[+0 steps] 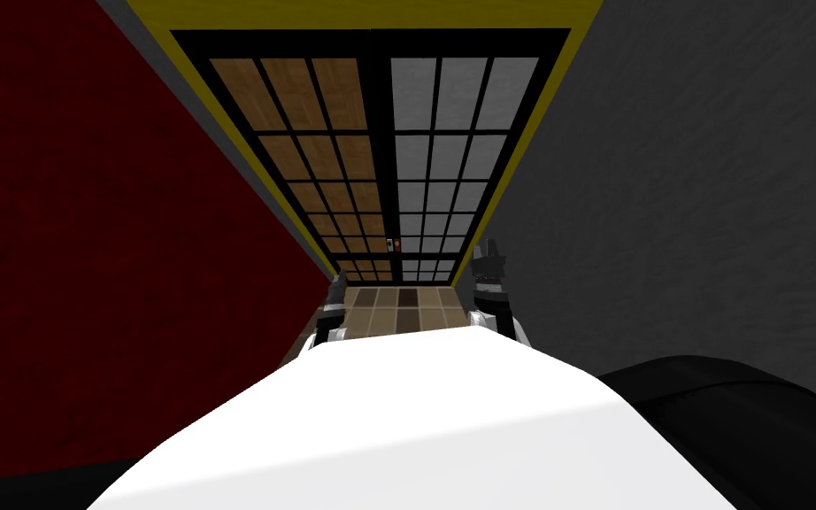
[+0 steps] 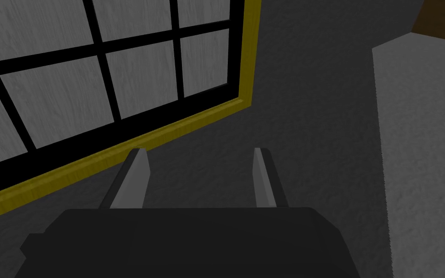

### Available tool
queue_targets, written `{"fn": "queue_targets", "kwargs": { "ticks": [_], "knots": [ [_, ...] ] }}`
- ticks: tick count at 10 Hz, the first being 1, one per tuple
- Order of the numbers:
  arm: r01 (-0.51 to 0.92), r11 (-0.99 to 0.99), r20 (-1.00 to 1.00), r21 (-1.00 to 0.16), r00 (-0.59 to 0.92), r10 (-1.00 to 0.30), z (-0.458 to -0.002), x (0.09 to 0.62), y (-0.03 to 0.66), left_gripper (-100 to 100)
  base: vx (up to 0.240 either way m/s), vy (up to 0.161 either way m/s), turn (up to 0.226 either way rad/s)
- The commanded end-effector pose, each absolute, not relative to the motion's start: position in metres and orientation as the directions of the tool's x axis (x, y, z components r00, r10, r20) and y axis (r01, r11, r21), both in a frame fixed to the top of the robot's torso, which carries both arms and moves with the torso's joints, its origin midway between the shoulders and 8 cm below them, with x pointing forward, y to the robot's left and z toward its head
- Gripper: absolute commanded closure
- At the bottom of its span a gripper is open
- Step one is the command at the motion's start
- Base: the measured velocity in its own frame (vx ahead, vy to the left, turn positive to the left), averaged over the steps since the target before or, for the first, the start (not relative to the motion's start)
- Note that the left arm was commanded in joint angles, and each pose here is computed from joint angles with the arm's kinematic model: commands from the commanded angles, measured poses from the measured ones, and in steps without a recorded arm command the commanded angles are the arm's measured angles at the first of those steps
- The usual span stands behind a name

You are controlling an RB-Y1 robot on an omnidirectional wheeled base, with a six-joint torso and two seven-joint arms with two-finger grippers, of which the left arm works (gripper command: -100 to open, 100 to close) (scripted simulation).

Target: Pull the door open

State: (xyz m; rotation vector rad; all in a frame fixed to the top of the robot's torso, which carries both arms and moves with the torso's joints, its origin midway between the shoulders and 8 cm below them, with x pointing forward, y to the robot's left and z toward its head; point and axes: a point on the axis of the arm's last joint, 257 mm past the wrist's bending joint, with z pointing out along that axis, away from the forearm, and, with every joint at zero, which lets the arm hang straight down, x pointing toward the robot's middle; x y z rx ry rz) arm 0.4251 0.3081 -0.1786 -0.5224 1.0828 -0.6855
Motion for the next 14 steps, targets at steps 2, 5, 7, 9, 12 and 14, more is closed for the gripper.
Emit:
{"fn": "queue_targets", "kwargs": {
  "ticks": [2, 5, 7, 9, 12, 14],
  "knots": [
    [0.211, 0.732, -0.672, -0.648, 0.293, -0.68, -0.197, 0.429, 0.307, -100, 0.099, -0.036, 0.001],
    [0.175, 0.78, -0.73, -0.601, 0.277, -0.625, -0.218, 0.433, 0.307, -100, 0.099, -0.053, 0.0],
    [0.153, 0.809, -0.766, -0.567, 0.264, -0.587, -0.232, 0.435, 0.306, -100, 0.108, -0.034, 0.0],
    [0.133, 0.837, -0.799, -0.532, 0.249, -0.547, -0.245, 0.437, 0.305, -100, 0.093, -0.04, 0.0],
    [0.106, 0.873, -0.844, -0.476, 0.224, -0.488, -0.265, 0.44, 0.303, -100, 0.09, -0.031, 0.0],
    [0.092, 0.894, -0.87, -0.438, 0.207, -0.448, -0.278, 0.441, 0.302, -100, 0.104, -0.039, 0.0]
  ]
}}
